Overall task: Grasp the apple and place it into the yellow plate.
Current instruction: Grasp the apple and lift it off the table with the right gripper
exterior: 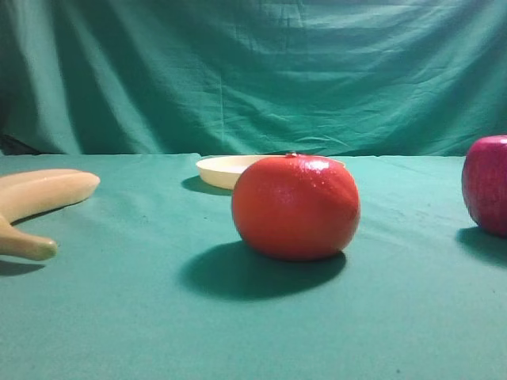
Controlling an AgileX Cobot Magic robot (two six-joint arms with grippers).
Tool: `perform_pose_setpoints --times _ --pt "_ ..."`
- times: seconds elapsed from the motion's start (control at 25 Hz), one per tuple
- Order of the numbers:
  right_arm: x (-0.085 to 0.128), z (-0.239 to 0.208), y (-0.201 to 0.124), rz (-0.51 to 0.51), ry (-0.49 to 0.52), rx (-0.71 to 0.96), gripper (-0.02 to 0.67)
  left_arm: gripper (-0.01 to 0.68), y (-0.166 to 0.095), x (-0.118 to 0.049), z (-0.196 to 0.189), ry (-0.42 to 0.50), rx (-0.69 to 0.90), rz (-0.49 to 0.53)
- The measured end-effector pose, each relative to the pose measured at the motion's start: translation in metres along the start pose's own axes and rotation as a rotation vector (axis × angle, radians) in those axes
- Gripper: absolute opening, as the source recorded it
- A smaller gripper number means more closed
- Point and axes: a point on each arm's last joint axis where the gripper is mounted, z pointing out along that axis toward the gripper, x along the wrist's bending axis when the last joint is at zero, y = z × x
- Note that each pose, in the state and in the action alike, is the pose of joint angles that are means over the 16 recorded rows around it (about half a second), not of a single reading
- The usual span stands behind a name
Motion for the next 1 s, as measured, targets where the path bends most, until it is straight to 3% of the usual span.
perform_pose_setpoints --times 0.76,1.0 --pt "-0.0001 0.0 0.0001 -0.003 -0.001 -0.002 0.0 0.0 0.0 0.0 0.0 0.0 0.0 0.0" --pt "0.0002 -0.0002 0.0072 -0.006 0.002 -0.081 0.0 0.0 0.0 0.0 0.0 0.0 0.0 0.0"
